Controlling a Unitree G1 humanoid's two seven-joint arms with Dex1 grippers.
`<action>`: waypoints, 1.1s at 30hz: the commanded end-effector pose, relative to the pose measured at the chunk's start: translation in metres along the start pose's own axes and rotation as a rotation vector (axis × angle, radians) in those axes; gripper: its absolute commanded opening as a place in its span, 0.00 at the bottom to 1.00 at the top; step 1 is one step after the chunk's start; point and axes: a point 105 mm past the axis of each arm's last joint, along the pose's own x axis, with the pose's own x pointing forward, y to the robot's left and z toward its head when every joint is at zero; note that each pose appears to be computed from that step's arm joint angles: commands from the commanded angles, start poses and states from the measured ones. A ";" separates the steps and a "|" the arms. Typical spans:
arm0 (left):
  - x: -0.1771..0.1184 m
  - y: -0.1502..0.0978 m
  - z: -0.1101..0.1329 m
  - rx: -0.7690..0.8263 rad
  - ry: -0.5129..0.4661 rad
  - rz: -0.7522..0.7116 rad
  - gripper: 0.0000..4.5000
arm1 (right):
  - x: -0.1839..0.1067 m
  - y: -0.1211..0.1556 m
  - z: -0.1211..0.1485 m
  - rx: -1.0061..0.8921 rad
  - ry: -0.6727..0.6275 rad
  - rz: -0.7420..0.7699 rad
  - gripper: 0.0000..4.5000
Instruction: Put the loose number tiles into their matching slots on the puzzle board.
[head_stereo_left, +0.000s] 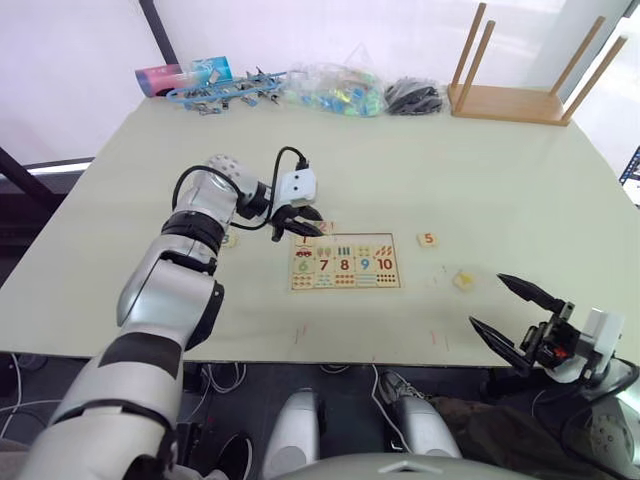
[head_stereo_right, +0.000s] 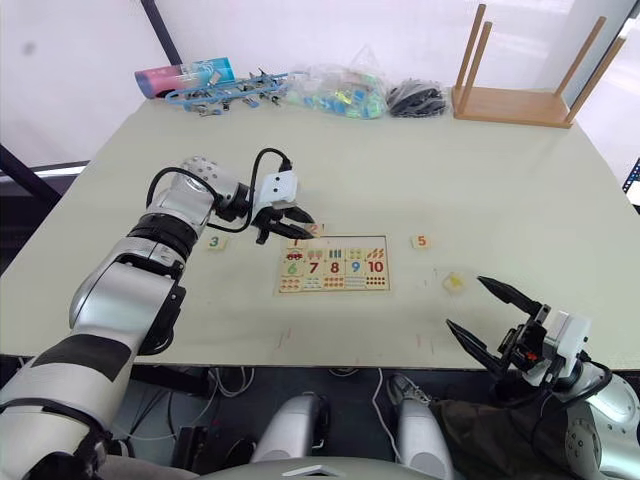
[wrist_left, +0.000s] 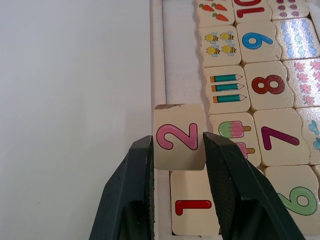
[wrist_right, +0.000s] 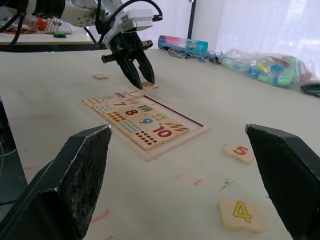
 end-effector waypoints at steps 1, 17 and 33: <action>-0.007 0.009 0.012 0.042 -0.014 0.031 0.21 | -0.003 -0.004 0.009 -0.048 -0.018 -0.020 1.00; 0.003 0.003 0.010 0.036 -0.015 0.006 0.21 | -0.002 -0.004 0.009 -0.054 -0.013 -0.012 1.00; 0.006 0.003 0.007 0.039 -0.005 0.012 0.21 | -0.002 -0.004 0.008 -0.061 -0.004 -0.013 1.00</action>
